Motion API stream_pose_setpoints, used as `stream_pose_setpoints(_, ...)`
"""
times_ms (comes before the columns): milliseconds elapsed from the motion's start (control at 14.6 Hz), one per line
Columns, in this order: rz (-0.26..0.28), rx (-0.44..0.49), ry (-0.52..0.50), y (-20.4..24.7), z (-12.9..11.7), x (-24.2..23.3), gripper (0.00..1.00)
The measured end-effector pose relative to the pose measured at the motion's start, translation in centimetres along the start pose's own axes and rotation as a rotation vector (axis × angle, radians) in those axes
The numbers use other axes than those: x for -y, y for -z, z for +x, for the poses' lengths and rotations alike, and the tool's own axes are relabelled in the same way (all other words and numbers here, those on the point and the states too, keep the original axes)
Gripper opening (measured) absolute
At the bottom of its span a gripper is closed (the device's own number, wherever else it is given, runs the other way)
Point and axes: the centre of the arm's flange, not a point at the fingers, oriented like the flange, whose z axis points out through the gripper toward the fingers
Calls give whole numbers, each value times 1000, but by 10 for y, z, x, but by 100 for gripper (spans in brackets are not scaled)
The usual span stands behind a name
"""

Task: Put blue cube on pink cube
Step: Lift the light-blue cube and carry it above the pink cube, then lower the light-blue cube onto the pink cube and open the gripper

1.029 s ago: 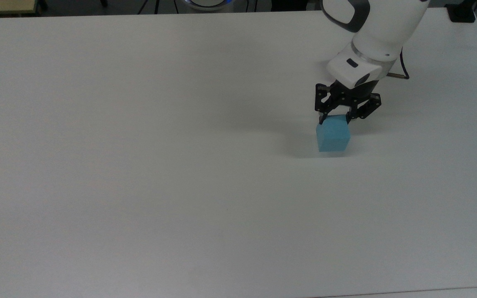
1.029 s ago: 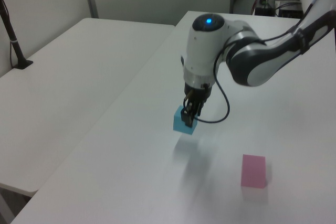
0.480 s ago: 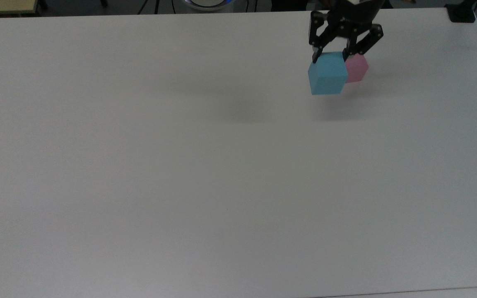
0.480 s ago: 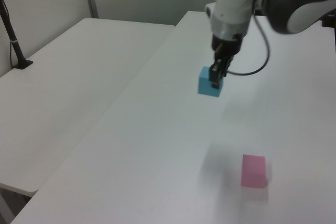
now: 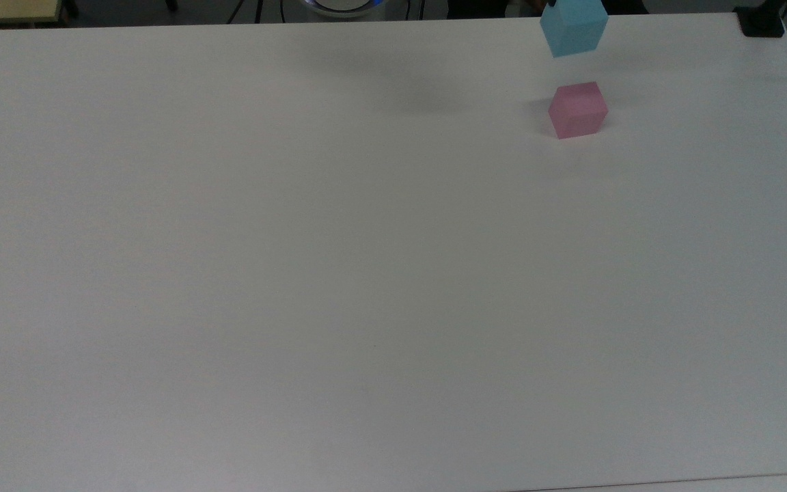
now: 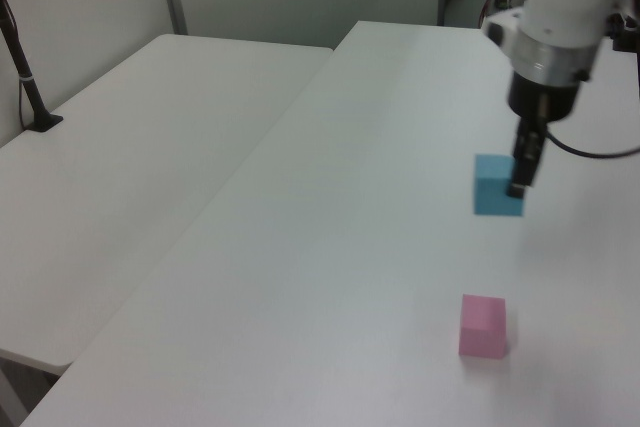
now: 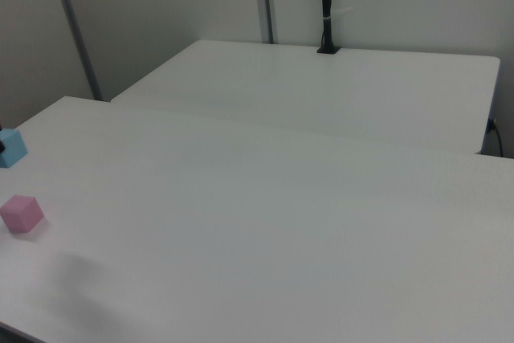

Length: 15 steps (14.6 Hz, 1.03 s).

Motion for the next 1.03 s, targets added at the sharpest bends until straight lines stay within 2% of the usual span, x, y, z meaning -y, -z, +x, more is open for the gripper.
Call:
stream_pose_setpoints(69,5,17,19,-4,-14,9,52)
stream_pose_setpoints(206,26,45,29,-16,-23,19,52)
stream_pose_setpoints(412,67,27,18,-37,-19,27,52)
stream_pose_setpoints(1029,86,57,30,-93,-7,51,52)
